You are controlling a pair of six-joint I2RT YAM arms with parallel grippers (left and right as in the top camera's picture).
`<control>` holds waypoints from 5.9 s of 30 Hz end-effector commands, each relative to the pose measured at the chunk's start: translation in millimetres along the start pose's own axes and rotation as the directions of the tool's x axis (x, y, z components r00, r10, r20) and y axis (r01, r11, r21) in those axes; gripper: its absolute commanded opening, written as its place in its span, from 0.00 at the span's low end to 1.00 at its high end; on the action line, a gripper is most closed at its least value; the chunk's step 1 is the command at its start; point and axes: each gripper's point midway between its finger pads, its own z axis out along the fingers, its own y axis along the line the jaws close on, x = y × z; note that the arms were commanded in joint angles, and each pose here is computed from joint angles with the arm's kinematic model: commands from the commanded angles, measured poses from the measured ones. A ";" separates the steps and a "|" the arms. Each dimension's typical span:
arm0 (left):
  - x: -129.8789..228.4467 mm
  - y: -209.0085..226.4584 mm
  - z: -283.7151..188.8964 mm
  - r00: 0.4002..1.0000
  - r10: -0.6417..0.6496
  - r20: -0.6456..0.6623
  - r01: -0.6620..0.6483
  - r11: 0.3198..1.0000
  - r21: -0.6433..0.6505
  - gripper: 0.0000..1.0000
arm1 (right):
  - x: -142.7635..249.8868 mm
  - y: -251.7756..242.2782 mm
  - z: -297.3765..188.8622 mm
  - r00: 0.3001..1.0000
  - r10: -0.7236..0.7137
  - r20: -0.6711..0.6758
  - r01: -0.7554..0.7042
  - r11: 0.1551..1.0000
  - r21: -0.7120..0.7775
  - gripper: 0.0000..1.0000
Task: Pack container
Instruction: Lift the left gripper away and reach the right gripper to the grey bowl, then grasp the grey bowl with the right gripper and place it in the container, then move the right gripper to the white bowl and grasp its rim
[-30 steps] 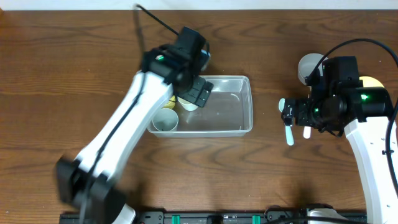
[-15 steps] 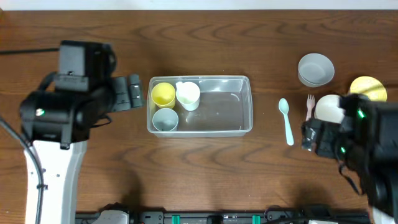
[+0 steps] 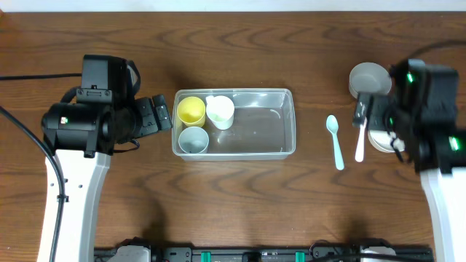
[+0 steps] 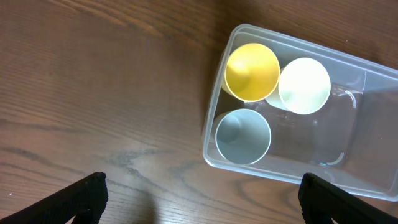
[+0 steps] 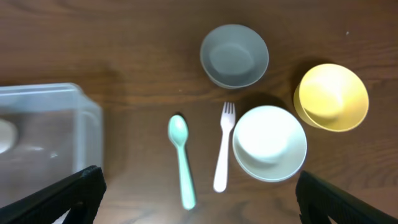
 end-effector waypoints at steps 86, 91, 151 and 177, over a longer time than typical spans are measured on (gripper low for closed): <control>13.8 14.6 -1.0 0.999 0.005 -0.050 -0.009 0.998 -0.069 0.98 | -29.5 168.3 22.2 0.814 -0.580 0.038 0.547 0.742 -0.387 0.04; 13.9 14.6 -1.0 0.999 0.005 -0.050 -0.009 0.998 -0.069 0.98 | 11.5 208.5 14.1 0.751 -0.660 0.001 0.585 0.665 -0.463 0.05; 13.9 14.6 -1.0 0.999 0.013 -0.050 -0.016 0.998 -0.069 0.98 | -39.2 -36.5 58.6 0.940 0.264 -0.216 -0.258 0.964 0.056 0.63; 14.0 14.7 -1.0 0.999 0.012 -0.051 -0.016 0.997 -0.069 0.98 | 103.9 -79.8 194.0 0.764 0.390 -0.513 -0.325 0.921 0.215 0.66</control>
